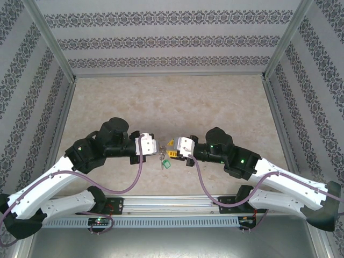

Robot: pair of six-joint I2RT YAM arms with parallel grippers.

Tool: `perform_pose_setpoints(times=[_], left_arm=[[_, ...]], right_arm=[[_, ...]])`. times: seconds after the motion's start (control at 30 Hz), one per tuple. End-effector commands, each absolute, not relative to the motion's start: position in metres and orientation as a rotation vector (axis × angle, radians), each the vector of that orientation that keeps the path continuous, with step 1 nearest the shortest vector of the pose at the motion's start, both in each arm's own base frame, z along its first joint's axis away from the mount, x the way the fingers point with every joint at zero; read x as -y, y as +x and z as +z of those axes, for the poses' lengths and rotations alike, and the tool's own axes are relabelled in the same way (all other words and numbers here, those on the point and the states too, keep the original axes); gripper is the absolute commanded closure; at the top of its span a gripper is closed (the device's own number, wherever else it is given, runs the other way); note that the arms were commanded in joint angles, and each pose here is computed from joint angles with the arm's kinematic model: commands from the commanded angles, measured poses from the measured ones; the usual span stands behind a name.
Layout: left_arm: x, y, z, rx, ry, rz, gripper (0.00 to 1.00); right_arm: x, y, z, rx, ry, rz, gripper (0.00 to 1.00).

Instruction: Put the keys on the keyring

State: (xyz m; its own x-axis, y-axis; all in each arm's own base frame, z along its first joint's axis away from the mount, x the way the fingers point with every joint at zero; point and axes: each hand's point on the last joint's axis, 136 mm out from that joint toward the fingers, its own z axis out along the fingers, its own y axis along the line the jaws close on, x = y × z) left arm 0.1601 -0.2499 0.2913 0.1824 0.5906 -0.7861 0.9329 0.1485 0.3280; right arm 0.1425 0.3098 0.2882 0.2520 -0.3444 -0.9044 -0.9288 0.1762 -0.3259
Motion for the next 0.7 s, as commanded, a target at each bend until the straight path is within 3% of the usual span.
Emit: perform_pose_setpoints(times=[0.0,0.67], left_arm=[[0.242,0.159,0.291,-1.509,1.614,-0.418,1.00],[0.251,0.155,0.288,-1.510,1.642,-0.447,1.00]], right_arm=[[-0.311,0.142,0.299,-1.275,-1.382,0.635,0.76],[-0.338,0.141,0.300,-1.238,-1.390,0.742,0.74]])
